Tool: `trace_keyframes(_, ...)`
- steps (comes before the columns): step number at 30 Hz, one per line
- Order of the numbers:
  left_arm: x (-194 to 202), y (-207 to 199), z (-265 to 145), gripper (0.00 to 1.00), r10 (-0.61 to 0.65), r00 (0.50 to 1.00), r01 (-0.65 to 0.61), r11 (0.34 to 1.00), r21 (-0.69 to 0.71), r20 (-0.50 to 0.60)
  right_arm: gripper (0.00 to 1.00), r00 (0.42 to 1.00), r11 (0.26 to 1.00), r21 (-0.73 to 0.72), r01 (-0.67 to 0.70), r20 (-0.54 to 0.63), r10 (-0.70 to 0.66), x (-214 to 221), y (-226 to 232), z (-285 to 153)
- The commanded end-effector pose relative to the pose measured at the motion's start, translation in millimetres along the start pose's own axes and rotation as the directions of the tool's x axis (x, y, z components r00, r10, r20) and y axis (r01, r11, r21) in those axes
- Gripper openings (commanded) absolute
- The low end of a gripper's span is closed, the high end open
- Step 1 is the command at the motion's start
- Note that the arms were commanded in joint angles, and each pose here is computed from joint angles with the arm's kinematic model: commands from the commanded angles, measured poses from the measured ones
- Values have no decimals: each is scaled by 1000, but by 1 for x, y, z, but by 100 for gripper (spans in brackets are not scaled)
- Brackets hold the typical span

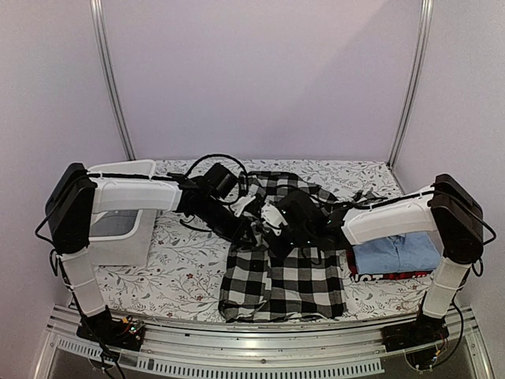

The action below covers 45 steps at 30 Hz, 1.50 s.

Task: Fold and stack the long sleeve shirts
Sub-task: Pick up the sleeve from the 1/3-folded shirt, then pass from the right arm to the left

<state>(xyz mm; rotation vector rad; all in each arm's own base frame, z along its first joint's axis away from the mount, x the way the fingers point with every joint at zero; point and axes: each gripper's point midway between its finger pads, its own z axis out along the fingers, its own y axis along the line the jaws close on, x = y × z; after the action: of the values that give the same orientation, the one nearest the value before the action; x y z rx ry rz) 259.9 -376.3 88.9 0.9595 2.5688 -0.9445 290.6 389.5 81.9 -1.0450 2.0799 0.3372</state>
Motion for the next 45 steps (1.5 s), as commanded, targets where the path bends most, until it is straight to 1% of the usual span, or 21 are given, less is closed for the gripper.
trace_keyframes(1,-18,-32,-24,9,-19,1000,17,986,164,15,0,1000,987,-158,-21,13,24,-26,0,-23)
trace_keyframes(4,-32,-15,-30,13,-94,995,85,981,177,42,0,996,973,-217,-82,6,85,-37,-17,-23)
trace_keyframes(6,-42,2,-30,18,-136,989,125,978,168,59,0,992,964,-238,-122,-20,121,-40,-29,-14)
trace_keyframes(7,-46,12,-29,19,-154,986,141,976,166,69,0,990,959,-246,-141,-25,139,-45,-35,-7)
trace_keyframes(9,-54,31,-21,25,-185,980,171,972,159,77,0,982,949,-253,-186,-65,176,-42,-45,14)
trace_keyframes(11,-60,48,-15,29,-213,974,201,970,135,81,0,971,940,-245,-237,-102,218,-40,-57,33)
trace_keyframes(12,-62,55,-13,33,-221,972,210,970,122,85,0,958,933,-231,-277,-144,249,-31,-61,48)
trace_keyframes(13,-64,59,-13,40,-223,971,213,970,114,89,0,949,929,-216,-301,-164,270,-26,-64,59)
trace_keyframes(15,-65,62,-13,47,-221,970,212,972,100,97,1,939,926,-191,-326,-182,293,-20,-70,71)
trace_keyframes(17,-63,67,-12,52,-221,970,214,974,75,104,4,930,922,-169,-349,-184,318,-19,-77,78)
trace_keyframes(18,-61,70,-12,53,-221,969,216,975,62,106,5,926,920,-158,-359,-184,329,-19,-82,81)
trace_keyframes(23,-50,77,-5,53,-234,967,230,972,49,104,7,917,913,-146,-381,-183,354,-18,-87,86)
trace_keyframes(26,-51,78,-2,52,-233,966,229,972,51,112,8,917,913,-140,-382,-178,357,-20,-88,85)
trace_keyframes(32,-63,73,-1,44,-224,967,216,973,77,123,9,918,915,-133,-381,-174,357,-21,-90,83)
trace_keyframes(36,-65,65,1,34,-221,969,210,972,101,110,12,917,915,-124,-383,-172,361,-21,-91,82)
trace_keyframes(38,-62,64,3,26,-218,972,210,974,89,93,14,916,915,-117,-385,-169,364,-22,-92,80)
trace_keyframes(40,-57,62,5,16,-219,973,214,974,70,70,18,915,915,-106,-389,-159,371,-27,-95,75)
trace_keyframes(42,-55,58,4,6,-226,973,222,973,67,55,25,914,914,-95,-394,-150,378,-30,-97,69)
trace_keyframes(44,-51,46,0,1,-234,971,230,969,85,40,31,915,915,-86,-394,-127,382,-39,-100,60)
trace_keyframes(45,-51,38,-2,0,-237,971,233,967,100,33,34,916,916,-81,-393,-116,383,-43,-102,55)
